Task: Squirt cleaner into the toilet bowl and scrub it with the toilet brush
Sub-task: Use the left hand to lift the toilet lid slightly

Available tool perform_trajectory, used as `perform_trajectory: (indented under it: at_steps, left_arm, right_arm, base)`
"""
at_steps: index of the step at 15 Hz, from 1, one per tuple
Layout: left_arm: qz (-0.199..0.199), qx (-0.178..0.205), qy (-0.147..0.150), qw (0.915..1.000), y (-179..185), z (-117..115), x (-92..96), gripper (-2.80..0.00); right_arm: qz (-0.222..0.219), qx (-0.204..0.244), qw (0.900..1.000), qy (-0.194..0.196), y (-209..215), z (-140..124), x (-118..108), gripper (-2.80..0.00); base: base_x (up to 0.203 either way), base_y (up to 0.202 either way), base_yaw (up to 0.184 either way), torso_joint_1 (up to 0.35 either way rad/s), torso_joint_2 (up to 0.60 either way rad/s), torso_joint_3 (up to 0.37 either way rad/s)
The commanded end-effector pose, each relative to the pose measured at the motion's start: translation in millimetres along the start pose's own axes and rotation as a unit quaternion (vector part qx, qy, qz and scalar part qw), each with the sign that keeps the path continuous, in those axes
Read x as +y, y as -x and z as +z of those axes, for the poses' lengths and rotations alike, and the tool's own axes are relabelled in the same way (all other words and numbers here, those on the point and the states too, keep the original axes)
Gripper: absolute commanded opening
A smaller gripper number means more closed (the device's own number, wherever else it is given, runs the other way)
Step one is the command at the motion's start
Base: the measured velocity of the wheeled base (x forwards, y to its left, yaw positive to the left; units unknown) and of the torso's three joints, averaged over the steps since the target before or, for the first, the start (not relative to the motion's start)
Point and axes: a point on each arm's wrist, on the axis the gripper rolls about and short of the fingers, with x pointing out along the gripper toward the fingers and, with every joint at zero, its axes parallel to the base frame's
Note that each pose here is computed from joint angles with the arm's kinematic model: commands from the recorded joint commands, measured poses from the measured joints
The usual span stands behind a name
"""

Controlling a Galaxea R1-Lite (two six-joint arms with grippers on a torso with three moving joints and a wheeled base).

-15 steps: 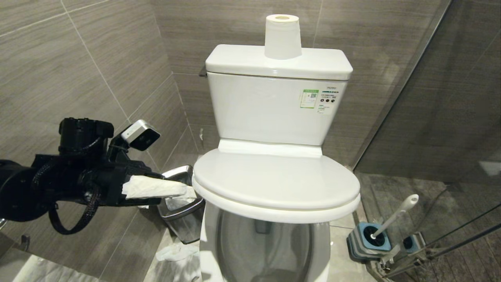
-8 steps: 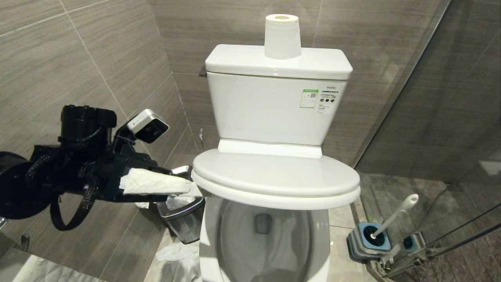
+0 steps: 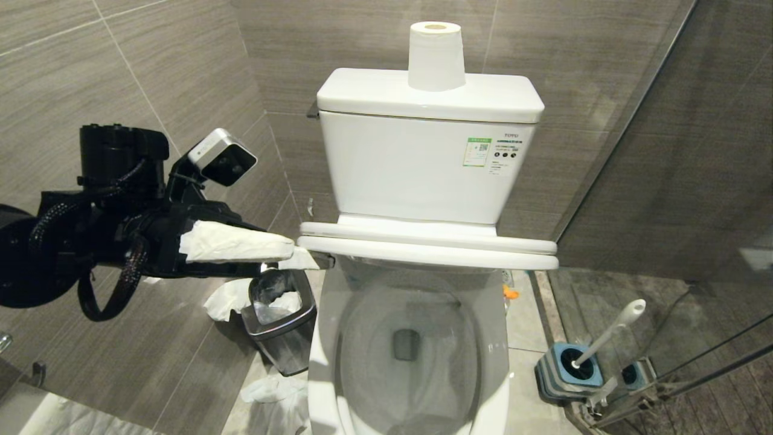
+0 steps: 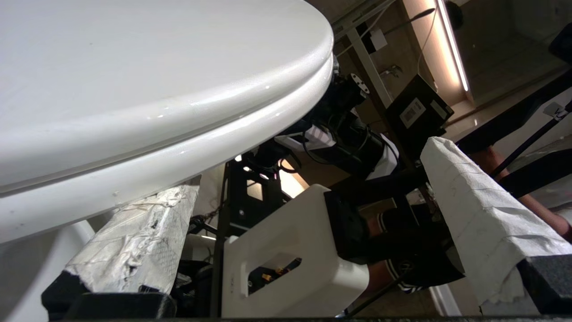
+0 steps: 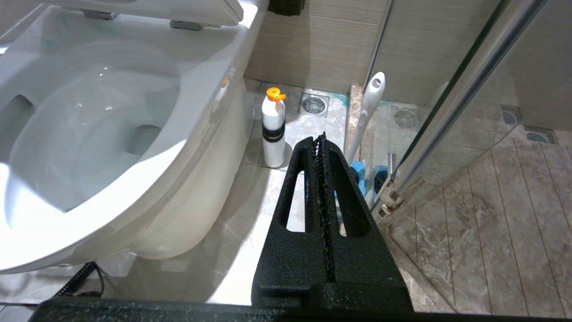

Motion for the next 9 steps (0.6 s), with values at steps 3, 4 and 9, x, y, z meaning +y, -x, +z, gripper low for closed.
perform_trajectory:
  at_steps: [3,4,9]
  left_arm:
    - [0.004,-0.007,-0.012,0.9999,3.2,24.5,-9.5,0.0]
    - [0.01,-0.011,-0.009,0.9999,3.4,30.6,-11.6,0.0]
    - [0.061,-0.045,0.003,0.9971,-4.0,53.1,-18.9,0.0]
  right_arm:
    - [0.0,0.0,1.0,0.0,0.0,0.0,0.0,-2.8]
    - [0.0,0.0,1.0,0.0,0.0,0.0,0.0,-2.8]
    - [0.0,0.0,1.0,0.0,0.0,0.0,0.0,-2.8]
  base:
    - [0.0,0.0,0.0,0.0,0.0,0.0]
    - [0.0,0.0,0.0,0.0,0.0,0.0]
    - [0.0,0.0,0.0,0.0,0.0,0.0]
